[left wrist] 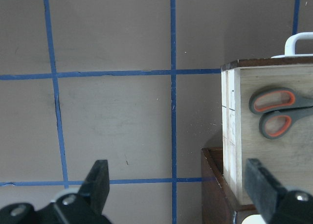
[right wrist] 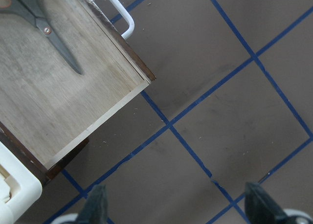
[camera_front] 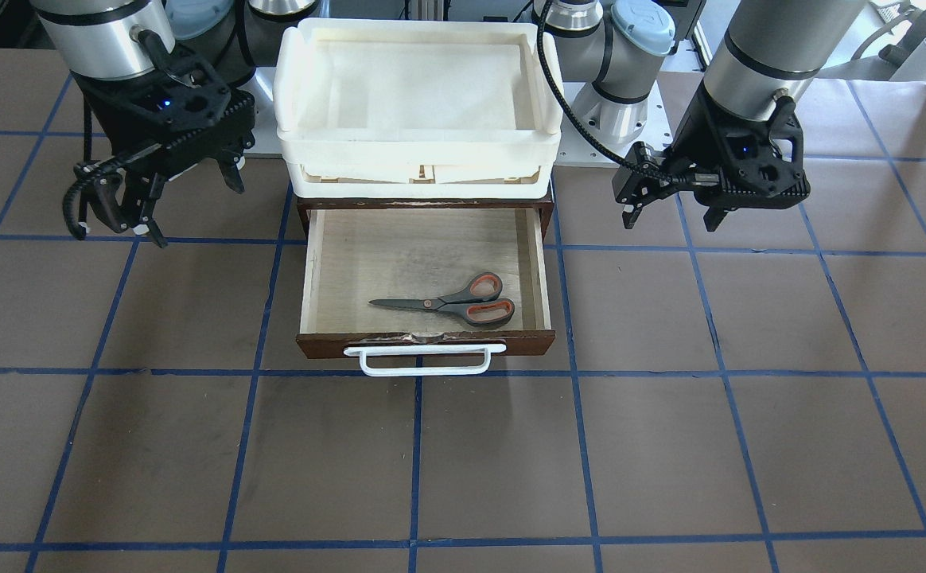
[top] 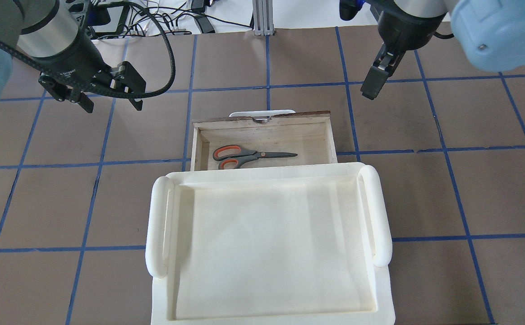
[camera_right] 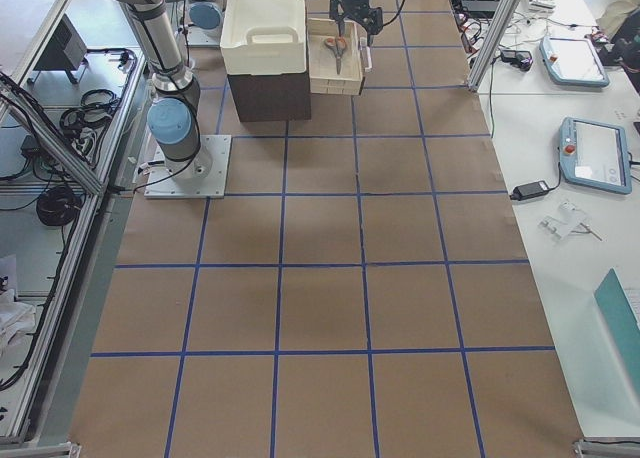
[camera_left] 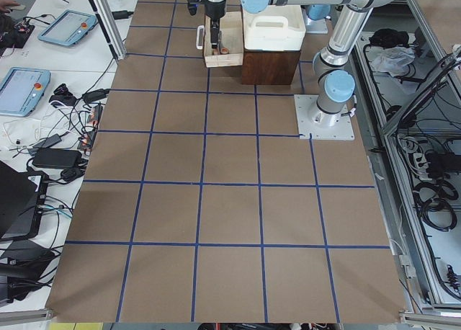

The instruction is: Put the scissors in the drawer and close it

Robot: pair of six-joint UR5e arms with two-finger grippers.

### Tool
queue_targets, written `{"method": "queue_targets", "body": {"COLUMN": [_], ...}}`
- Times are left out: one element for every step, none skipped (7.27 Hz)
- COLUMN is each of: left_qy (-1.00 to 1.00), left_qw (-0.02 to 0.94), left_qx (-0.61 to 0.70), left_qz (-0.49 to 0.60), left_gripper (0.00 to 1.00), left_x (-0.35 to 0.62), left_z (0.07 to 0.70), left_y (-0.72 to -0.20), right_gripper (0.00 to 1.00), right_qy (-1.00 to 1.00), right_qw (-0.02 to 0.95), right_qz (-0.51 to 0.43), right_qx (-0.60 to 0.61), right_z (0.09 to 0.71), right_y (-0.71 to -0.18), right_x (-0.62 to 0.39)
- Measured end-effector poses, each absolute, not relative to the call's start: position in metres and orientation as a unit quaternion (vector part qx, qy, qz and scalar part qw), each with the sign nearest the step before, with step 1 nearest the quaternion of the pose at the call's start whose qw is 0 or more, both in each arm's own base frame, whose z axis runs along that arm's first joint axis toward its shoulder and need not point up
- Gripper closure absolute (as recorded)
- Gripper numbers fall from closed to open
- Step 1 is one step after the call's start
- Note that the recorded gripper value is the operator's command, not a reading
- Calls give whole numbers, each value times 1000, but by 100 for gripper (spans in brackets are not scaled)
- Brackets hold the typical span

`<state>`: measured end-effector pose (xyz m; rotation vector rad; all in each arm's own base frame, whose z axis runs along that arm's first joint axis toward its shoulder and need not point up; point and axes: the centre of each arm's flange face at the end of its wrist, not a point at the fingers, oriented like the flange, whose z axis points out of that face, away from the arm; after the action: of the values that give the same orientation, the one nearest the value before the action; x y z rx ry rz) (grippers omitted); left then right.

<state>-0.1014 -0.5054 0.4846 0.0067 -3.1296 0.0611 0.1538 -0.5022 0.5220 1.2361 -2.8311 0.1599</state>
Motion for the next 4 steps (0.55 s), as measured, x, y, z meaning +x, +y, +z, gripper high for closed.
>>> {"method": "queue_targets", "body": {"left_qy": [-1000,-1000,-1000,-1000], "left_qw": [6,7,8,8], "left_qx": [4,5,2,-4], "left_qz": [20,18,18,25], "left_gripper": [0,0,0,0], "left_x": [-99,-100,-102,-109], "left_z": [480,475,470,468], "left_y": [-514,-523,-533,-544], "right_gripper": [0,0,0,0], "right_qy": [-941,-962,-978,-989], "right_qw": [22,19,16,13], "right_qz": [50,48,48,51], "right_qx": [334,268,203,138], "right_z": [529,534,538,541], "right_y": [-494,-487,-482,-480], "right_x": [149,147,146,146]}}
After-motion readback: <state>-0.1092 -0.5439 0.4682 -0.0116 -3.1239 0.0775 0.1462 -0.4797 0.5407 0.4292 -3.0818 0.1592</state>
